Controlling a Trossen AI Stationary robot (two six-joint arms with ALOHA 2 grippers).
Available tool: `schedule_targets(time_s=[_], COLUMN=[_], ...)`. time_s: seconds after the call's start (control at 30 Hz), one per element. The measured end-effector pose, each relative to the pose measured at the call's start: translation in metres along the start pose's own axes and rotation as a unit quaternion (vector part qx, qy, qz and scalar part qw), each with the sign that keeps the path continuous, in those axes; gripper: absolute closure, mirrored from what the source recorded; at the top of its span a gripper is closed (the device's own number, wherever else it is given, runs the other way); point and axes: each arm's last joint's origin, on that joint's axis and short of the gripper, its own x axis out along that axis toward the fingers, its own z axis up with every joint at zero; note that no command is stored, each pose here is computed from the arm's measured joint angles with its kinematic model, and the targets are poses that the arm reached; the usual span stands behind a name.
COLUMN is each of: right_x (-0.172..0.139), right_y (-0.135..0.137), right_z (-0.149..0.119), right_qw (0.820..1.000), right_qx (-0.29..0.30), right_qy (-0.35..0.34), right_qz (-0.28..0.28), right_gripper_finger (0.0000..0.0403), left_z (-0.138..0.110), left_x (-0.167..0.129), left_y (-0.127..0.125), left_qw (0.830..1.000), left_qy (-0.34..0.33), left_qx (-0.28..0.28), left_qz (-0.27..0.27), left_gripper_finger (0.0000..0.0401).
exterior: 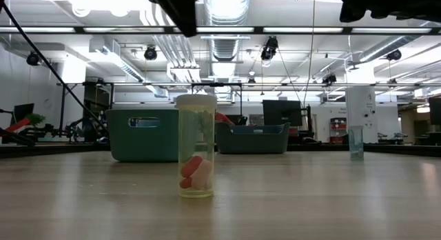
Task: Pick and place medicine bottles into bin by pill shape (circle, oval)
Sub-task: Put the yellow capsule pill bottle into the green bin
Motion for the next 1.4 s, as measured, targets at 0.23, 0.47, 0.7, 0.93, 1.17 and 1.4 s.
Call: schedule_targets(time_s=[0.23, 0.47, 0.7, 0.93, 1.17, 1.4], right_x=[0.000, 0.000, -0.001, -0.001, -0.001, -0.001], right_y=[0.000, -0.001, -0.001, -0.001, -0.001, -0.001], right_z=[0.000, 0.002, 0.002, 0.003, 0.002, 0.002], right_qw=[1.000, 1.000, 1.000, 1.000, 1.000, 1.000], right_qx=[-0.009, -0.023, -0.029, -0.022, -0.006, -0.006], right_qy=[-0.001, -0.005, -0.007, -0.007, -0.003, -0.001], right_qz=[-0.001, -0.002, -0.003, -0.003, -0.002, -0.001], right_gripper_finger=[0.0394, 0.0394, 0.0394, 0.0394, 0.0394, 0.0394], left_z=[0.005, -0.008, -0.008, -0.010, -0.017, -0.020], left_x=[0.007, 0.026, 0.036, 0.040, 0.059, 0.071], left_y=[-0.004, -0.026, -0.029, -0.029, -0.026, -0.028], left_qw=[0.999, 0.999, 1.000, 0.999, 0.999, 0.999], left_qy=[-0.034, -0.009, -0.020, -0.017, -0.010, -0.016], left_qx=[0.015, 0.029, 0.024, 0.049, 0.049, 0.047], left_qz=[-0.018, -0.026, -0.003, 0.001, 0.007, -0.008], left_gripper_finger=[0.0287, 0.0217, 0.0149, 0.0143, 0.0143, 0.0143])
